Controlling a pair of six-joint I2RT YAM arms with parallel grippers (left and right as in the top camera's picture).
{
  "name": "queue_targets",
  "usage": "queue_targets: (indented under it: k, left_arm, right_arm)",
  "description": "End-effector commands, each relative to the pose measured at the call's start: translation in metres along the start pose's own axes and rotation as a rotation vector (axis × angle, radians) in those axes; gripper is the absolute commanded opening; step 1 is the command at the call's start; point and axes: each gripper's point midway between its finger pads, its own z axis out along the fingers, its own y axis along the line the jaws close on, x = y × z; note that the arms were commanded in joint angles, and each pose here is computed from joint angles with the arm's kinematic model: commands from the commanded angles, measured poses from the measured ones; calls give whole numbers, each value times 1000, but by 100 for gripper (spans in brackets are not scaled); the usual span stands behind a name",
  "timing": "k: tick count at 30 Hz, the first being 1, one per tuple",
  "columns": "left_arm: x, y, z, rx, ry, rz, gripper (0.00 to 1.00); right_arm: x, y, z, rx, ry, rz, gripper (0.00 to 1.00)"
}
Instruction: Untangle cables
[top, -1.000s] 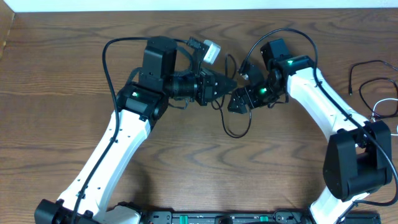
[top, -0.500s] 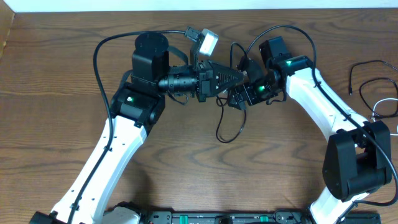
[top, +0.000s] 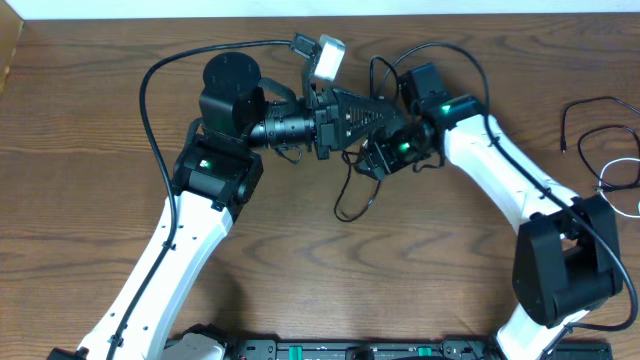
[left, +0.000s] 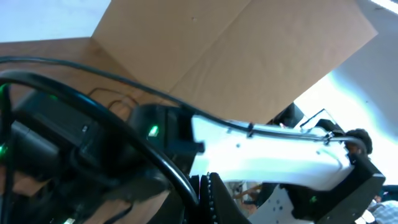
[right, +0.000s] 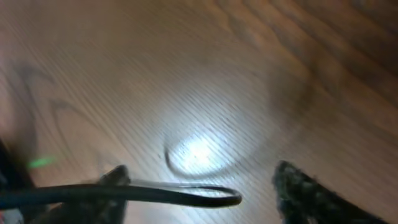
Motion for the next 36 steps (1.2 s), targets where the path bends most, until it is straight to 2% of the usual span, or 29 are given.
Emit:
queue_targets:
  k: [1, 7, 8, 10, 14, 15, 19, 22, 24, 30, 33, 36]
  left_arm:
    - [-8, -25, -4, 64, 0, 20, 7]
    - [-11, -30, -4, 82, -5, 35, 8]
    - [-10, -30, -4, 82, -4, 33, 8]
    - [-10, -29, -4, 82, -4, 32, 8]
    - [-9, -28, -4, 77, 1, 30, 8]
    - [-4, -24, -4, 66, 13, 35, 8]
    - [11, -8, -3, 16, 54, 42, 8]
    - [25, 20, -7, -110, 76, 10, 8]
    - [34, 47, -15, -245, 86, -10, 8]
    - [57, 142, -89, -838, 88, -135, 8]
    - [68, 159, -118, -993, 105, -183, 8]
    - [78, 160, -124, -1013, 132, -217, 8]
  right_arm:
    - [7, 4, 16, -8, 9, -5, 63]
    - [15, -2, 34, 20, -15, 26, 54]
    - [16, -3, 35, 21, -16, 28, 50]
    - [20, -4, 38, 21, -13, 29, 38]
    - [22, -10, 38, 46, -9, 33, 5]
    - [21, -10, 38, 49, -10, 34, 1]
    - [24, -23, 35, 102, -3, 49, 1]
    - [32, -45, 30, 200, 19, 101, 1]
    - [40, -63, 24, 284, 41, 158, 1]
    - [67, -105, 2, 458, 115, 261, 1]
    - [69, -116, -7, 472, 107, 296, 1]
    - [65, -124, -19, 479, 73, 323, 1]
